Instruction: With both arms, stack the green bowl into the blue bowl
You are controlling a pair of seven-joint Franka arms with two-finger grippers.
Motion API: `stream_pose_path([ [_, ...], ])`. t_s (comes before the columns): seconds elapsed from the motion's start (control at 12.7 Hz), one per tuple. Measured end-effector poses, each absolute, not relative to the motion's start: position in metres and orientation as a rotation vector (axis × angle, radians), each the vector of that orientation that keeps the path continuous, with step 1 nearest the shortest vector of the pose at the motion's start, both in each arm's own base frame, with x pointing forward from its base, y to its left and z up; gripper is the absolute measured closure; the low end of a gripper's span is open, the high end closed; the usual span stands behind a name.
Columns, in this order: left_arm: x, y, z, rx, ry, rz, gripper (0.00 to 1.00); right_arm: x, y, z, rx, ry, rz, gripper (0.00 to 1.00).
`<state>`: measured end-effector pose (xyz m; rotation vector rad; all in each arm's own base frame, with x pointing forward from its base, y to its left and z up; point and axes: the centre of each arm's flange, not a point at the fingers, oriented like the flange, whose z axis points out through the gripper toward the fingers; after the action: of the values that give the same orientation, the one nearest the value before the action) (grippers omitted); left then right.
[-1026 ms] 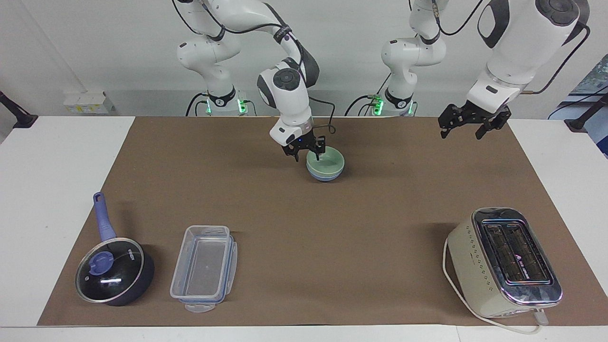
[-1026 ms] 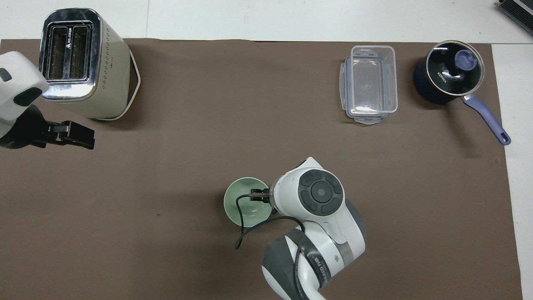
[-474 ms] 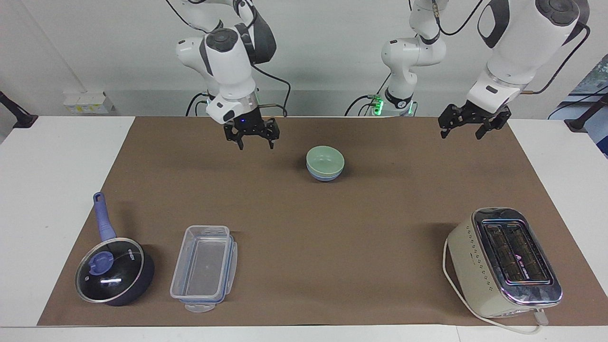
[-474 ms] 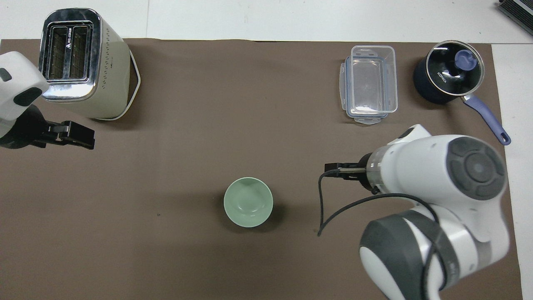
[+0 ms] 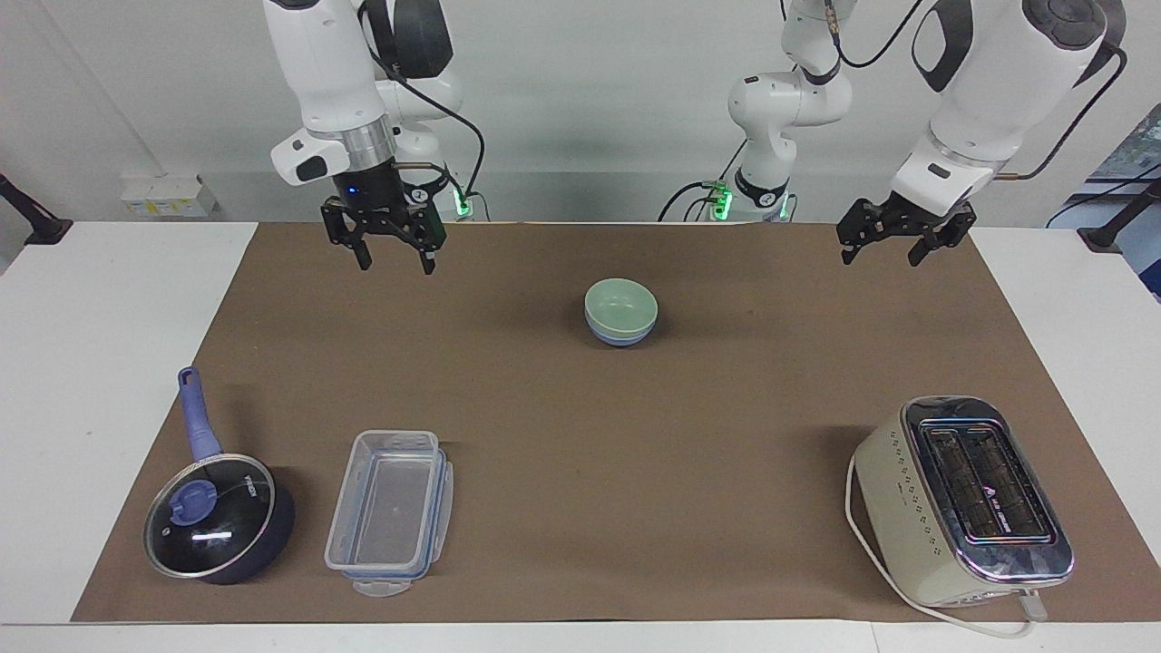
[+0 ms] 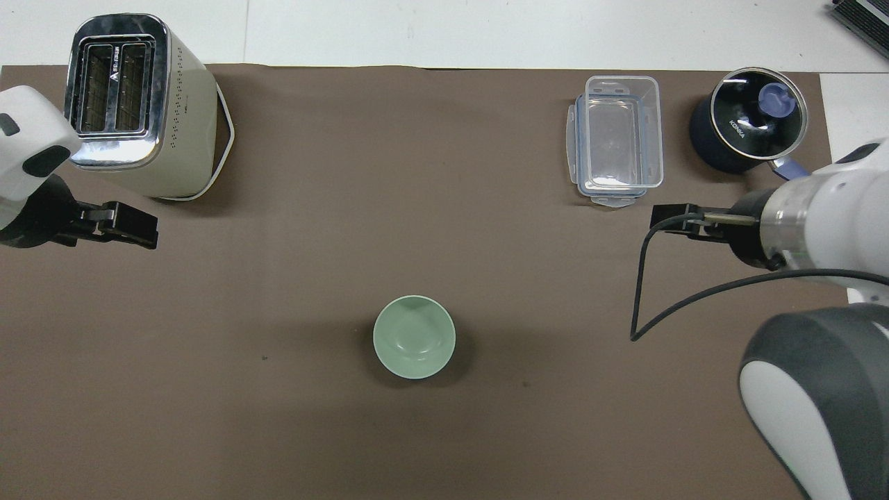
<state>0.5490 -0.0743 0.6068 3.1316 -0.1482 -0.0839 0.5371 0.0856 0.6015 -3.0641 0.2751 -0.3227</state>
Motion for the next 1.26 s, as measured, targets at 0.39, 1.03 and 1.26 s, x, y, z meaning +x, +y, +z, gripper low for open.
stream_pose_path([
  [0.39, 0.549, -0.074, 0.607, 3.132, -0.148, -0.084, 0.00, 0.564, 0.049, 0.643, -3.104, 0.307, -0.333, 0.00],
  [1.03, 0.549, -0.074, 0.607, 3.132, -0.148, -0.084, 0.00, 0.556, 0.017, 0.669, -3.155, 0.275, -0.092, 0.00],
  [1.26, 0.549, -0.074, 0.607, 3.132, -0.148, -0.084, 0.00, 0.558, 0.010, 0.664, -3.159, 0.253, -0.070, 0.00],
])
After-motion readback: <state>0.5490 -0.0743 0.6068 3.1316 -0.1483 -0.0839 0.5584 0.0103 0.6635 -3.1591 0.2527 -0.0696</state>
